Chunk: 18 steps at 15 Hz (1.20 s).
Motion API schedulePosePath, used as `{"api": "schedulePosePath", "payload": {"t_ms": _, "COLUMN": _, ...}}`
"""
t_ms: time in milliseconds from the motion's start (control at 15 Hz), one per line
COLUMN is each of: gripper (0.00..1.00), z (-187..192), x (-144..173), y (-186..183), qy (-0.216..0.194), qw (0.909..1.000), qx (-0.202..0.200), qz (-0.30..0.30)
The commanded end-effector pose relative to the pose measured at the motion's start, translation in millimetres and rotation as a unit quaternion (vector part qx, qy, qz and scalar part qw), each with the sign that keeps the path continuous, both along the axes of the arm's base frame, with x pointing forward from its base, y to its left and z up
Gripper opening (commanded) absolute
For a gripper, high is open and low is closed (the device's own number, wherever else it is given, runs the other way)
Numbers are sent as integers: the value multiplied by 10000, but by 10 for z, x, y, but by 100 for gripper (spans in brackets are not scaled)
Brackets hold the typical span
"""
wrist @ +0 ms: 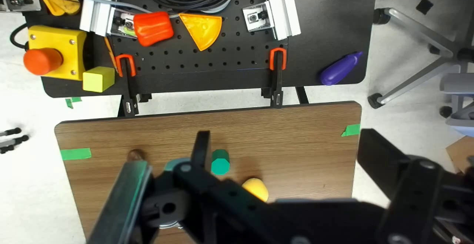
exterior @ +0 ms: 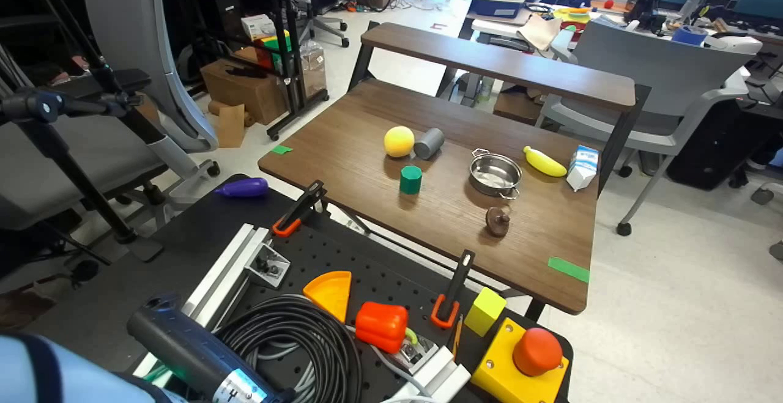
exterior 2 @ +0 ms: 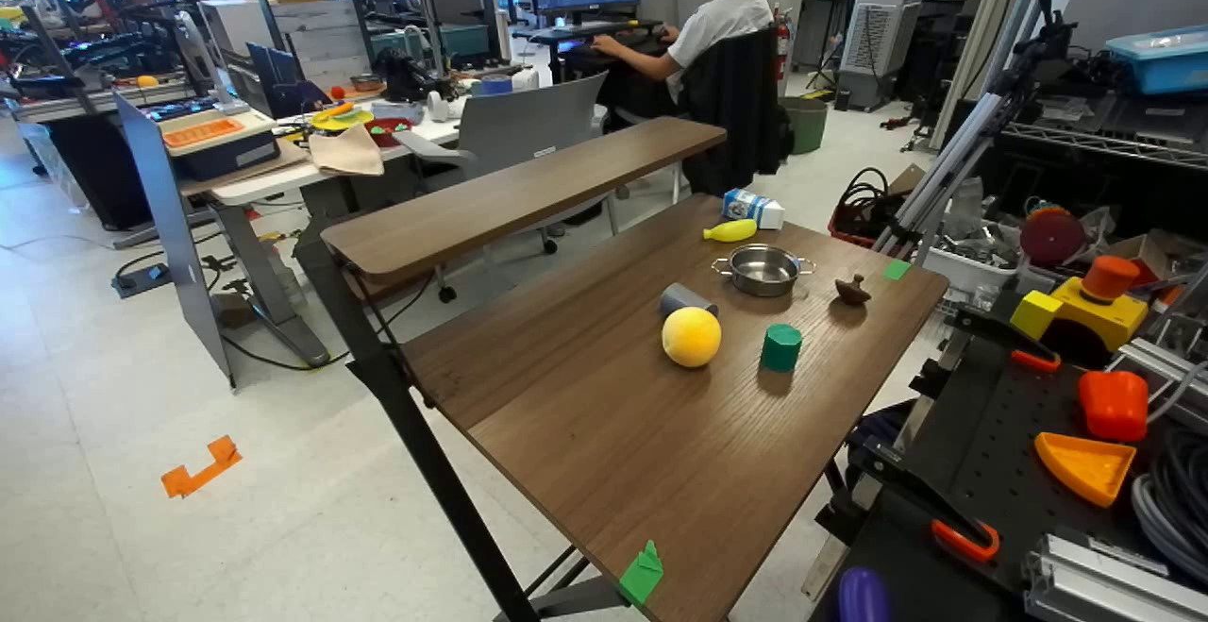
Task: Move the milk Carton slightly to the left
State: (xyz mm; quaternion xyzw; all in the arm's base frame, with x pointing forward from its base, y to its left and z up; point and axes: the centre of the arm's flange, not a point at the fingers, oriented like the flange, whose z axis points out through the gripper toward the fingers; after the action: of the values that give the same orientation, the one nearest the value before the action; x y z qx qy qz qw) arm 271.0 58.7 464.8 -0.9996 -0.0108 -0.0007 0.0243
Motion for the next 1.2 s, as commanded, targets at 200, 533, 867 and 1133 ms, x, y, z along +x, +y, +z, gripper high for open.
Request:
{"api": "schedulePosePath", "payload": {"t_ms": 200, "gripper": 100, "z": -190, "x": 595, "y": -561, "qy": 34, "qw": 9969, "qx": 229, "qz": -745}}
{"api": "schedulePosePath", "payload": {"t_ms": 533, "gripper": 100, "z": -160, "x": 1249, "y": -1325, "qy": 8, "qw": 9856, "qx": 611, "qz": -1579}}
{"api": "schedulePosePath", "payload": {"t_ms": 867, "gripper": 100, "z": -3, "x": 2045, "y": -1783, "qy": 190, "qw": 9805, "qx": 548, "qz": -1879}}
{"api": "schedulePosePath", "payload": {"t_ms": 1133, "gripper": 100, "z": -133, "x": 2416, "y": -1779, "qy": 191, "qw": 9815, "qx": 252, "qz": -1888}}
